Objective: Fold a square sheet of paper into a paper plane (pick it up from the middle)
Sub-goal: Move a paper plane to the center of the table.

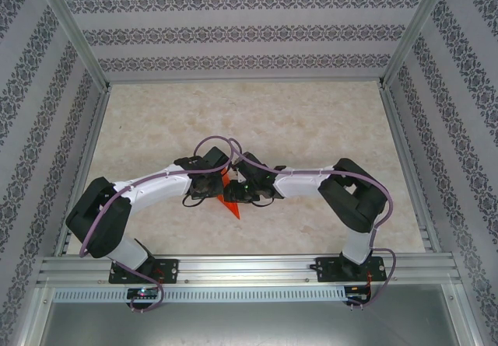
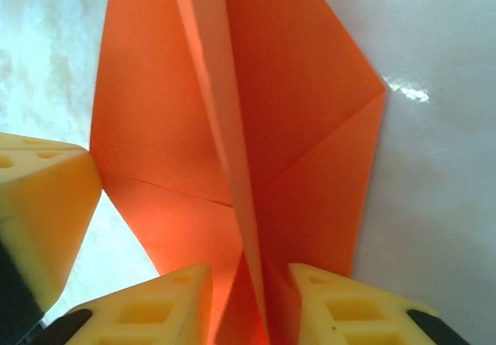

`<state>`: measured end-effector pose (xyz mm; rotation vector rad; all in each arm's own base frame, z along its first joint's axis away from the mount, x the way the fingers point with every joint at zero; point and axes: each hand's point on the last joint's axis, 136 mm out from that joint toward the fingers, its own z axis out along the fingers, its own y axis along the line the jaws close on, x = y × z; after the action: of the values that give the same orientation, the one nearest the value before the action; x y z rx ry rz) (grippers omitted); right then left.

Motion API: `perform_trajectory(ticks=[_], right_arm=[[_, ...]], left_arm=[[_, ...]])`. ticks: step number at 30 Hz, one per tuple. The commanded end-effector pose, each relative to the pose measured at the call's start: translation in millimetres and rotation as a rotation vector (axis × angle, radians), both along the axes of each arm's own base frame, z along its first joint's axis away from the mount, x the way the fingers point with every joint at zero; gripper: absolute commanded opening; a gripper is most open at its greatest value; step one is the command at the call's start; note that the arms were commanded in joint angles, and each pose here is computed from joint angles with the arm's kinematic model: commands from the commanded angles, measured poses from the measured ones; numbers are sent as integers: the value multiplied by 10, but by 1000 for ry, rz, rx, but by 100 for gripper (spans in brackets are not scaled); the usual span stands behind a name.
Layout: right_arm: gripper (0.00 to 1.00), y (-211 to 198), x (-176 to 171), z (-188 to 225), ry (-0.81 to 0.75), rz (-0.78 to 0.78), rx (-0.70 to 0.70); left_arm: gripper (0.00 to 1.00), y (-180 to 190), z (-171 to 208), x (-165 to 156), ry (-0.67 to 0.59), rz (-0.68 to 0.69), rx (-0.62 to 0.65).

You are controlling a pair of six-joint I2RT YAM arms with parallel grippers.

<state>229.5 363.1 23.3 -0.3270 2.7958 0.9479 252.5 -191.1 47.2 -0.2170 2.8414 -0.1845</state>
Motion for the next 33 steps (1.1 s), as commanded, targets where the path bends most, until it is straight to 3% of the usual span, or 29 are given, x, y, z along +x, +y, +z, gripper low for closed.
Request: perform_trajectory(ticks=[1, 9, 17, 23, 33], right_arm=[[26, 37, -22, -76, -15, 38, -46], [17, 19, 7, -7, -55, 40, -97], [5, -319, 167, 291, -165, -38, -237], [7, -920, 437, 448, -226, -202, -443], [11, -971, 621, 112, -139, -211, -511]], left_arm=[[9, -28, 72, 57, -34, -10, -32], [11, -18, 111, 49, -42, -9, -35], [26, -52, 511, 114, -154, 8, -126], [33, 111, 833, 147, -271, 47, -126], [34, 231, 783, 66, -271, 70, -109]])
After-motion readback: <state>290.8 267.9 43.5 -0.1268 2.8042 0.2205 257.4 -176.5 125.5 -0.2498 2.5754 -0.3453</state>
